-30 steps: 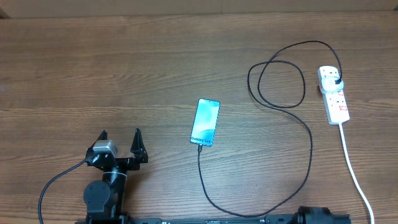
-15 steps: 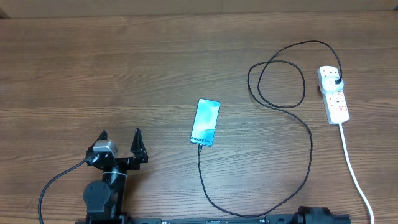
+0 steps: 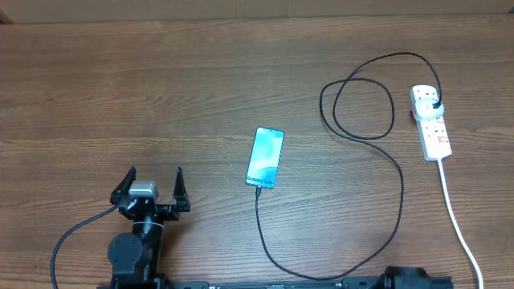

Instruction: Plug charger to phone and switch on socket

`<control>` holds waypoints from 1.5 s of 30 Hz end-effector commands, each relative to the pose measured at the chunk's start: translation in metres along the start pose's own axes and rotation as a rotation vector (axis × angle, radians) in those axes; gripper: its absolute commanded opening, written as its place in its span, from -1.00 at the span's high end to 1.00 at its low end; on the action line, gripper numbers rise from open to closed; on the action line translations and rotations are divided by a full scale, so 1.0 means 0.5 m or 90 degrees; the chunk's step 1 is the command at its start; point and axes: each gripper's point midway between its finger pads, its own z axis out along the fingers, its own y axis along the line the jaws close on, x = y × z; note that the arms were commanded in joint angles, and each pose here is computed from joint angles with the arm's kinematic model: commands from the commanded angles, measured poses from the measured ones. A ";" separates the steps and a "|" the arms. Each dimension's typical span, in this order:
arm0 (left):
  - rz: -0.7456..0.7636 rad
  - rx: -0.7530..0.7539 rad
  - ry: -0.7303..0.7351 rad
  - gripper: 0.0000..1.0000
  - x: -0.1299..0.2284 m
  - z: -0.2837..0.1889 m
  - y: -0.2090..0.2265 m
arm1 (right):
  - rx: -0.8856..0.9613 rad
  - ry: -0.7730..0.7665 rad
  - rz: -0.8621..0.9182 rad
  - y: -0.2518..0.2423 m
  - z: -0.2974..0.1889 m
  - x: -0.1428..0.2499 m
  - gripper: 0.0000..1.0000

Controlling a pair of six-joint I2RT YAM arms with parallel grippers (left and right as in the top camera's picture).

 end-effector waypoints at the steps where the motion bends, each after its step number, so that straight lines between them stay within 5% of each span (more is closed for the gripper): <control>1: 0.036 0.008 -0.001 -0.99 0.003 0.000 -0.004 | 0.011 0.001 0.006 -0.006 0.000 0.005 0.36; 16: 0.047 0.008 -0.001 -0.99 0.003 0.000 -0.004 | -0.031 0.009 0.008 0.010 0.009 0.020 0.16; 19: 0.047 0.008 -0.001 -0.99 0.003 0.000 -0.004 | -0.059 0.010 0.005 0.024 0.010 0.021 -0.15; 22: 0.047 0.008 -0.001 -0.99 0.003 0.000 -0.004 | -0.058 0.012 0.004 0.024 0.012 0.025 -1.00; 27: 0.047 0.008 -0.001 -0.99 0.003 0.000 -0.004 | -0.004 -0.008 -0.014 -0.018 0.047 0.052 -1.00; 37: 0.047 0.008 -0.001 -0.99 0.003 0.000 -0.004 | 0.058 0.068 -0.038 -0.102 0.128 0.302 -1.00; 45: 0.047 0.008 -0.001 -0.99 0.003 0.000 -0.004 | 0.080 0.207 0.022 -0.163 0.096 0.569 -1.00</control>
